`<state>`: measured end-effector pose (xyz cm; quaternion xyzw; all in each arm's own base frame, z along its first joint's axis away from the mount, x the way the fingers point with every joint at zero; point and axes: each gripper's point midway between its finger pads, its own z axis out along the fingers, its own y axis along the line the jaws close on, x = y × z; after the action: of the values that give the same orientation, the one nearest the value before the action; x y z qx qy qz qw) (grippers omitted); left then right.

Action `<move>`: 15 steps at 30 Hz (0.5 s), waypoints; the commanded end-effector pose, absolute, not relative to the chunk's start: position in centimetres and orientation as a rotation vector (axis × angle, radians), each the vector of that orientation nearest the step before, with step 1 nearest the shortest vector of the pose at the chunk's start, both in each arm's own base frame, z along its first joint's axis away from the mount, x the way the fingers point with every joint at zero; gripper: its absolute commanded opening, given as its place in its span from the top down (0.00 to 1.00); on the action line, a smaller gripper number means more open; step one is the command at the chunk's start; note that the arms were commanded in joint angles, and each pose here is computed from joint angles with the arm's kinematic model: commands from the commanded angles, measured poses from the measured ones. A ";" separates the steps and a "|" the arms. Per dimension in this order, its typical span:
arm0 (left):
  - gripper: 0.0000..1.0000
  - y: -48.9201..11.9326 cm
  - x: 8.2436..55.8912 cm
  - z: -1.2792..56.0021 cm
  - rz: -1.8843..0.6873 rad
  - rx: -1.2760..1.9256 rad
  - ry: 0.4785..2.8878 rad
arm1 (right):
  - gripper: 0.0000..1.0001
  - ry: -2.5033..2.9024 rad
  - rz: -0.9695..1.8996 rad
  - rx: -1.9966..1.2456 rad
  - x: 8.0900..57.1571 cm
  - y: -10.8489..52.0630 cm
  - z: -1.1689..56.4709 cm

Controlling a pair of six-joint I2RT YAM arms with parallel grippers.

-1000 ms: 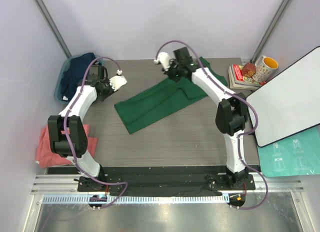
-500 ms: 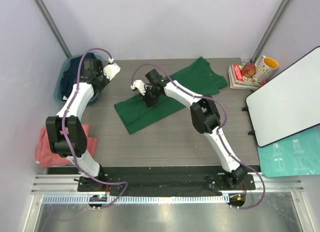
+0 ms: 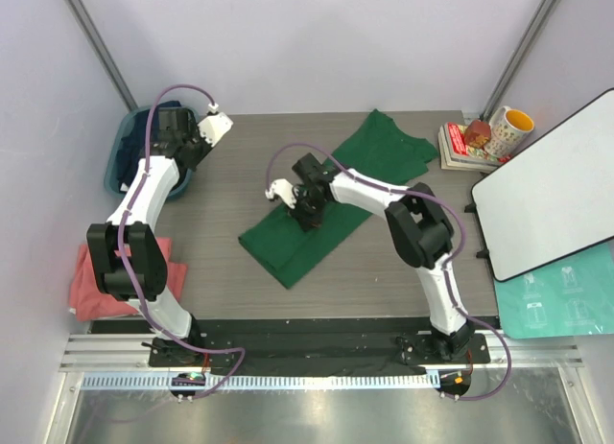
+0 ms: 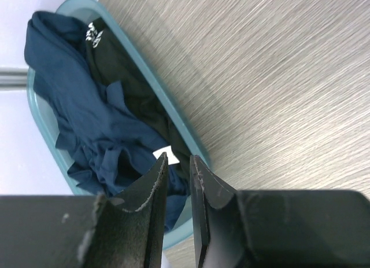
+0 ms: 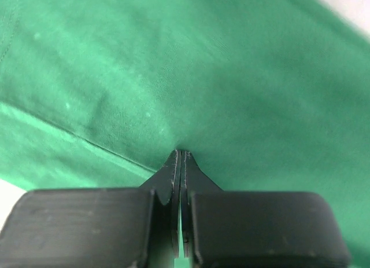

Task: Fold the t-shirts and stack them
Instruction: Rotate the tshirt 90 degrees

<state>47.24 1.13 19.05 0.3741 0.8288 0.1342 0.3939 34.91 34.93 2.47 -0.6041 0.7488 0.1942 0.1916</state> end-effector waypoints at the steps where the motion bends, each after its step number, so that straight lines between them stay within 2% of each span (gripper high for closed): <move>1: 0.77 0.1 48.4 21.5 0.304 0.936 2.005 | 0.99 2.233 0.448 -1.841 28.2 28.6 2.6; 5: 0.77 -0.1 48.1 22.2 0.333 0.923 2.018 | 0.99 2.230 0.371 -1.826 25.3 24.7 5.4; 11: 0.77 -1.7 48.1 23.1 0.323 0.971 2.001 | 0.99 2.312 0.336 -1.789 21.9 20.1 5.9; 13: 0.77 -2.5 48.4 23.7 0.321 0.983 1.980 | 0.99 2.264 0.318 -1.748 22.7 20.3 7.8; 15: 0.77 -3.2 48.5 24.1 0.309 0.986 1.966 | 0.99 2.191 0.255 -1.598 26.5 21.3 10.8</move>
<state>47.87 -1.67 21.28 0.3957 0.8098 0.1246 0.4150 21.68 20.12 5.87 -0.6045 0.7819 0.1210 0.0928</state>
